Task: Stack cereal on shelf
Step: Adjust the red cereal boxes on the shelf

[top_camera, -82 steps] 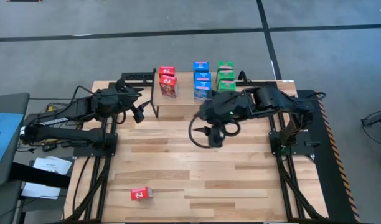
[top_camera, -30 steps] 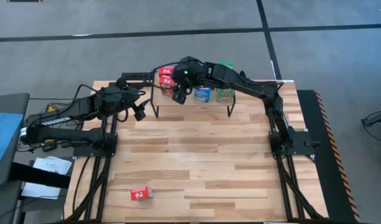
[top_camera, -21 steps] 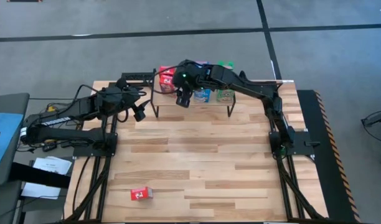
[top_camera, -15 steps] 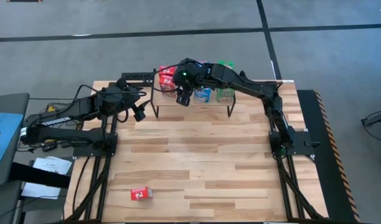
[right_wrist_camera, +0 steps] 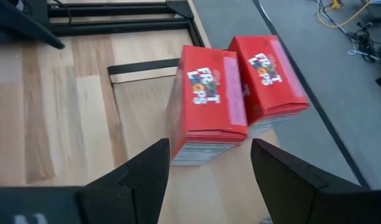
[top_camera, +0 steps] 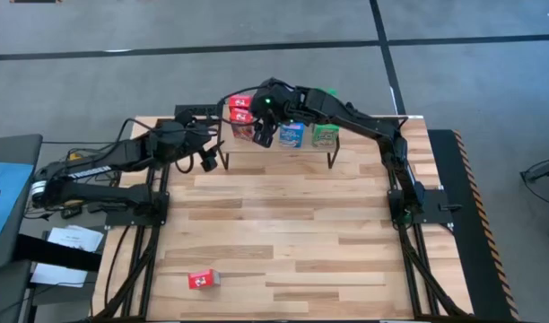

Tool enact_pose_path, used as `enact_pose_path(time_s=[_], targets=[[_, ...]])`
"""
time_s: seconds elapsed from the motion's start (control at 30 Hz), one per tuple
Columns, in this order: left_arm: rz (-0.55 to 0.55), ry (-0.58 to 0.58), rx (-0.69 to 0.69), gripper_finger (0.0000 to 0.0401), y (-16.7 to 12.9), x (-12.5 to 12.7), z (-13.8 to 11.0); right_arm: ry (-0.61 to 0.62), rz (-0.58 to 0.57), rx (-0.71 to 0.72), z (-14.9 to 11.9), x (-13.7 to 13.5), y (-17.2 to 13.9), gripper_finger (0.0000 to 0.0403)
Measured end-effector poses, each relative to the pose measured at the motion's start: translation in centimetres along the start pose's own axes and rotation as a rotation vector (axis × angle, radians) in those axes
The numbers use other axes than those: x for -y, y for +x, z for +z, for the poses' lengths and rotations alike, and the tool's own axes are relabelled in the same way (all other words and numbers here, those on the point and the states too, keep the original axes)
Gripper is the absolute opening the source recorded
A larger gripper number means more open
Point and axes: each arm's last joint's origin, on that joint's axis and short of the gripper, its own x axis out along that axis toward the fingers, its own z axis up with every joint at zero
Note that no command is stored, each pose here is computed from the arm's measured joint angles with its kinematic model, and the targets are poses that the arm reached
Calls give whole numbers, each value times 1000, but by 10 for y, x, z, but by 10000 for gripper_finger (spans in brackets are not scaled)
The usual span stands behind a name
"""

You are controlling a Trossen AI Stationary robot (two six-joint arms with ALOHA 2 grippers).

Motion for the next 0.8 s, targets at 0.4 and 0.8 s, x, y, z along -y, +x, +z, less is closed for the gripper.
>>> enact_pose_path(time_s=[0.4,0.8], targets=[[-31,55,-64,279,45,-11,-8,6,-31,-1,-2,18,3,250],[-82,45,-71,279,57,-22,-14,-12,-31,-4,-3,18,3,250]])
